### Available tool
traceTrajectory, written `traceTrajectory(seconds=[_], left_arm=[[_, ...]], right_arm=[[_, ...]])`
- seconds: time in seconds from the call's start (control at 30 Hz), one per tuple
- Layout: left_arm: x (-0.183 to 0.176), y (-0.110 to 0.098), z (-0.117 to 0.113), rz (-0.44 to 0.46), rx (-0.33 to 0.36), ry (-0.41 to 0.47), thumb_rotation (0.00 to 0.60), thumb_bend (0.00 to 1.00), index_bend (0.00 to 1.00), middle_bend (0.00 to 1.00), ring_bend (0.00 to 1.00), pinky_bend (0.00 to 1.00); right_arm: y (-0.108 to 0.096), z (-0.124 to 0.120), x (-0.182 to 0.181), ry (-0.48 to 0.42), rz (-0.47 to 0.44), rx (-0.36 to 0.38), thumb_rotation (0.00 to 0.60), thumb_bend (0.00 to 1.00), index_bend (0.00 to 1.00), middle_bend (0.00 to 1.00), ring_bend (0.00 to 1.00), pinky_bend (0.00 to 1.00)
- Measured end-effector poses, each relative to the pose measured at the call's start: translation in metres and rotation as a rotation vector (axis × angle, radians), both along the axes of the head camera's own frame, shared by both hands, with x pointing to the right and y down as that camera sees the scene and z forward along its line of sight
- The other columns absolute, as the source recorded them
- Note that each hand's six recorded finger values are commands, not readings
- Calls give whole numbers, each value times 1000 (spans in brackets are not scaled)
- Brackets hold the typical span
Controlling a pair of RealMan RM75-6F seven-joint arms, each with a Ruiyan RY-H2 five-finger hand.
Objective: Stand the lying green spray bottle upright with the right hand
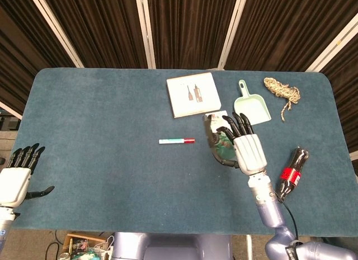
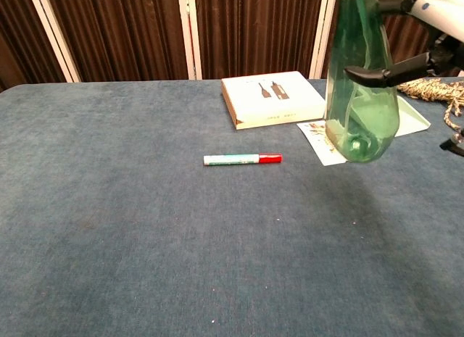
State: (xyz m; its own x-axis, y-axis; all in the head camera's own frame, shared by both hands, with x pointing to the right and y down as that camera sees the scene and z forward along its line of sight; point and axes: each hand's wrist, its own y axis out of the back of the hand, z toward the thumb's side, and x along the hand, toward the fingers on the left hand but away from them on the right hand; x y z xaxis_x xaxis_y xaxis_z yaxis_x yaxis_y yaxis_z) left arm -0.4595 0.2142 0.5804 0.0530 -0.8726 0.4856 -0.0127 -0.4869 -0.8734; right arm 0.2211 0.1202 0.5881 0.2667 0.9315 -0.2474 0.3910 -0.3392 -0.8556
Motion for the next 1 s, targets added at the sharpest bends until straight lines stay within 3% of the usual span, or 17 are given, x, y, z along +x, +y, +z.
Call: traceTrajectory(seconds=[0.2, 0.5, 0.6, 0.7, 1.0], left_arm=[[0, 0, 0, 1, -1, 3, 600, 102, 0, 0, 0, 45], [4, 2, 1, 15, -6, 5, 600, 102, 0, 0, 0, 45], [3, 3, -1, 13, 0, 5, 600, 102, 0, 0, 0, 45], [2, 2, -1, 8, 2, 2, 600, 102, 0, 0, 0, 45], [2, 3, 2, 1, -9, -8, 600, 102, 0, 0, 0, 45]], right_arm=[[7, -1, 15, -231, 136, -228, 600, 656, 903, 113, 0, 0], [12, -7, 20, -561, 267, -396, 600, 665, 897, 107, 0, 0], [12, -9, 20, -657, 289, -400, 600, 679, 879, 101, 0, 0], [11, -9, 22, -701, 288, -358, 600, 699, 867, 95, 0, 0], [22, 16, 24, -691, 255, -140, 600, 709, 855, 92, 0, 0]])
